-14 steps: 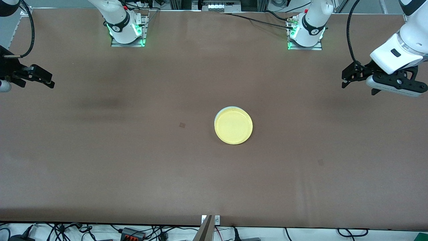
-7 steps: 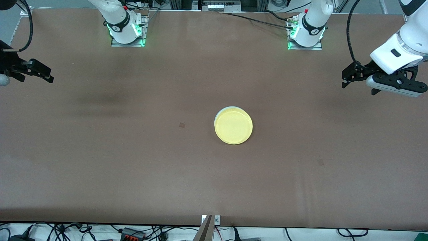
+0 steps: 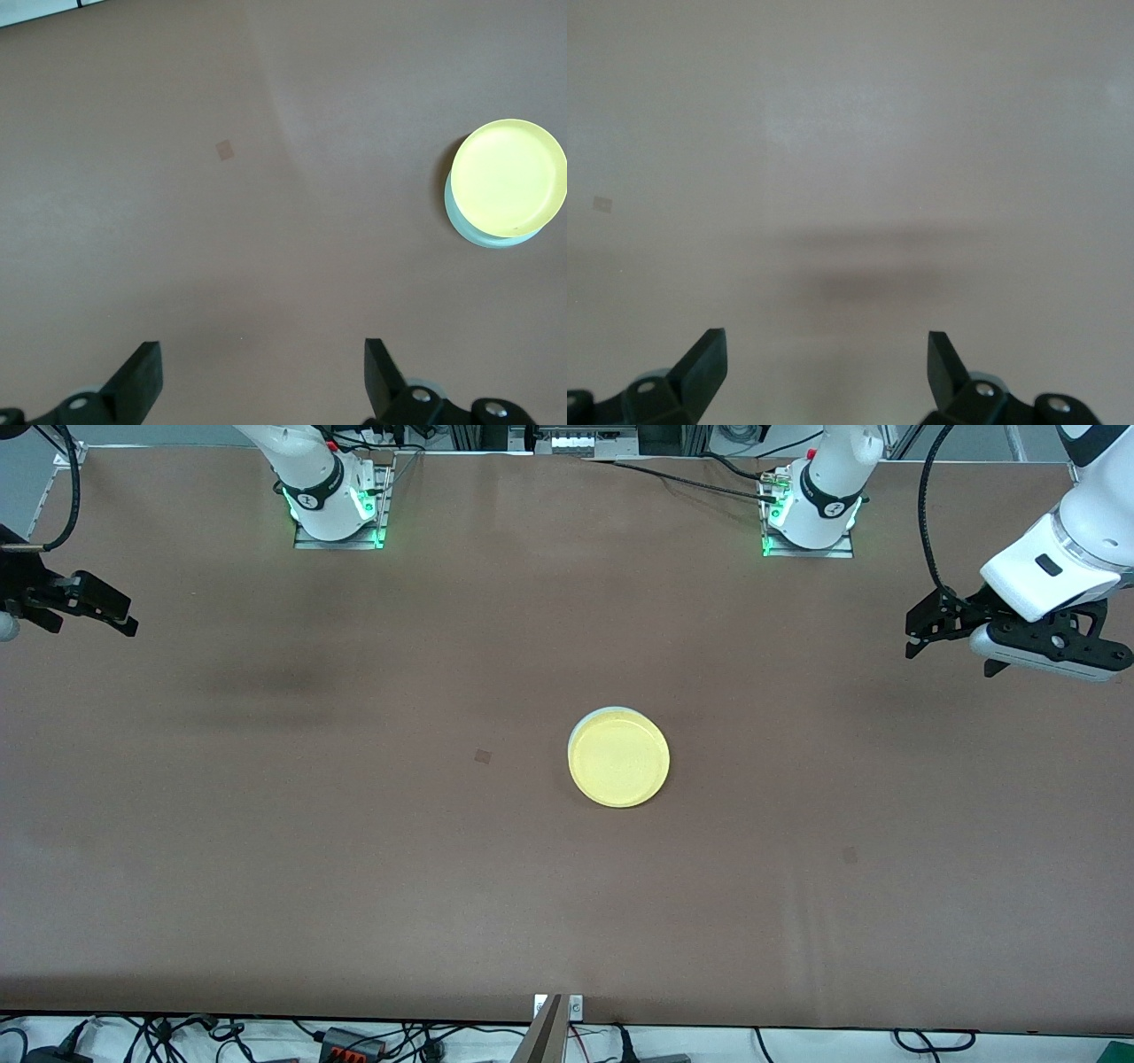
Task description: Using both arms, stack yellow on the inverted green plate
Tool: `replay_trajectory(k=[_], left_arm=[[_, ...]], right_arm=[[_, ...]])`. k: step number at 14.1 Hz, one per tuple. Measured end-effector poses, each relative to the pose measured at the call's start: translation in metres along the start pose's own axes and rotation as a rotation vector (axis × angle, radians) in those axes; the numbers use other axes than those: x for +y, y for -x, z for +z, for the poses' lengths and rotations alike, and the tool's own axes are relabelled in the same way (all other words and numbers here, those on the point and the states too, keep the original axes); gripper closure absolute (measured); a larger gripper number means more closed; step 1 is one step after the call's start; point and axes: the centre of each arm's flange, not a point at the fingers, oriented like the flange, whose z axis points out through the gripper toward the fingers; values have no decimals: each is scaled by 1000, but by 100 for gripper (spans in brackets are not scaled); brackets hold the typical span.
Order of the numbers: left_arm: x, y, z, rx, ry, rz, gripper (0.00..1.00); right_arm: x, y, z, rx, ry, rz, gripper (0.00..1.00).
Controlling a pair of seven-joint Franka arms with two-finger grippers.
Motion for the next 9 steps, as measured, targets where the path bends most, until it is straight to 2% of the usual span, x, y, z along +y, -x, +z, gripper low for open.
replay_trajectory(k=[9], left_arm=[[0, 0, 0, 0, 0, 0, 0]], right_arm=[[1, 1, 1, -6, 0, 1, 0]])
